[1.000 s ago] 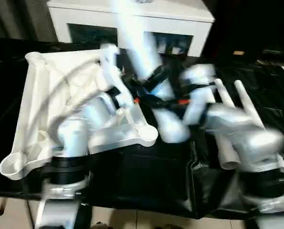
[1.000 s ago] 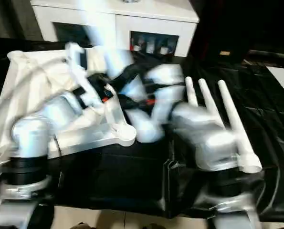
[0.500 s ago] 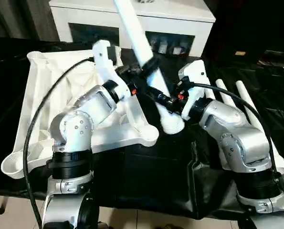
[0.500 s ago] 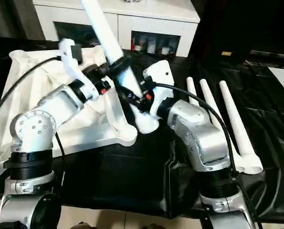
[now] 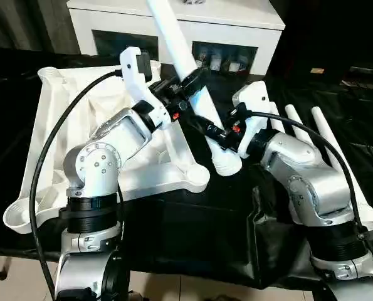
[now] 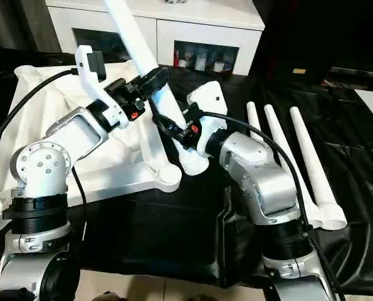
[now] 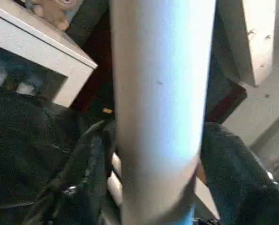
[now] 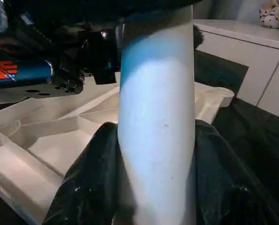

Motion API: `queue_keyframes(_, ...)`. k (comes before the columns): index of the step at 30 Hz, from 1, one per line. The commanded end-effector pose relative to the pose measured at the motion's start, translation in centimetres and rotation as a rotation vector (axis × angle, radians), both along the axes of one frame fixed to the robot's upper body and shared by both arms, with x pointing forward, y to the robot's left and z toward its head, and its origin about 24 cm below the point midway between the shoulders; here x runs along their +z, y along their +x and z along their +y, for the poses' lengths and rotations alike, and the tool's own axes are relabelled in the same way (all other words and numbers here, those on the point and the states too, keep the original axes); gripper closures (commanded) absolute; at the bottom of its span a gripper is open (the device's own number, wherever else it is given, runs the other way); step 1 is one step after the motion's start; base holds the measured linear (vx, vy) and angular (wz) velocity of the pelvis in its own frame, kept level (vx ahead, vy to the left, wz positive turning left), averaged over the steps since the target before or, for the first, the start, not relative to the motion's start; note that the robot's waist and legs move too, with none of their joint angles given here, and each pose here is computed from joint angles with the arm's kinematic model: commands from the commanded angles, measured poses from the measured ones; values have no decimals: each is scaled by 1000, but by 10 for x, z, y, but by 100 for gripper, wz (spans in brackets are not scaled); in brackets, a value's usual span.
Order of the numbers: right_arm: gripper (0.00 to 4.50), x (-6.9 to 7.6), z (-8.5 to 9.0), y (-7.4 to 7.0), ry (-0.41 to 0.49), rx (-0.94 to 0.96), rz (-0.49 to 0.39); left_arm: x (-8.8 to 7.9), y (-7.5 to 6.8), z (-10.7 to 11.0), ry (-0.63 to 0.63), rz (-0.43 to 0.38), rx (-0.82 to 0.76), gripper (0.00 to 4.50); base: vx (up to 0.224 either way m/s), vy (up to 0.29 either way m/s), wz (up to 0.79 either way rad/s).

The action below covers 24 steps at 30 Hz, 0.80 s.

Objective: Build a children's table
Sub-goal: Pick table leg

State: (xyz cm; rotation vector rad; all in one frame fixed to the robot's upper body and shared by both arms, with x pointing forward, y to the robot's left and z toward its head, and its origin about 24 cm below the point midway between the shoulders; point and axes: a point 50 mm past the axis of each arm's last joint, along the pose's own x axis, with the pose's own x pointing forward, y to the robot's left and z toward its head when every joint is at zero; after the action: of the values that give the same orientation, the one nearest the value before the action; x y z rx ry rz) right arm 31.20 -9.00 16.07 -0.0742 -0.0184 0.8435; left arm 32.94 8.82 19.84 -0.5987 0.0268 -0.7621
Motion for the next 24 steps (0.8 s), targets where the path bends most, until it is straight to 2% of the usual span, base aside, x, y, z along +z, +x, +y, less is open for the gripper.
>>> queue_keyframes(1, 272, 5, -2, 3, -4, -3, -30, 3, -5, -5, -1, -21, -45, 197, 0, 0, 0)
queue_keyframes(10, 272, 9, -3, 5, 2, -14, -43, 6, 0, 5, -24, -27, -15, 264, 0, 0, 0)
queue_keyframes(11, 216, 10, -3, 4, 13, -11, -39, 7, 1, 7, -28, -29, -13, 266, 0, 0, 0)
queue_keyframes(12, 216, 10, -3, 4, 13, -11, -39, 7, 1, 7, -28, -29, -13, 266, 0, 0, 0)
queue_keyframes(15, 183, 15, -11, 3, 57, 19, -20, 9, 1, 10, -29, -43, -38, 268, 0, 0, 0)
queue_keyframes(20, 132, 21, -24, -2, 78, 85, 4, 10, 3, 13, -6, -54, -54, 268, 0, 0, 0)
queue_keyframes(24, 111, 27, -44, -9, 74, 164, 49, 13, 3, 15, 29, -88, -114, 268, 0, 0, 0)
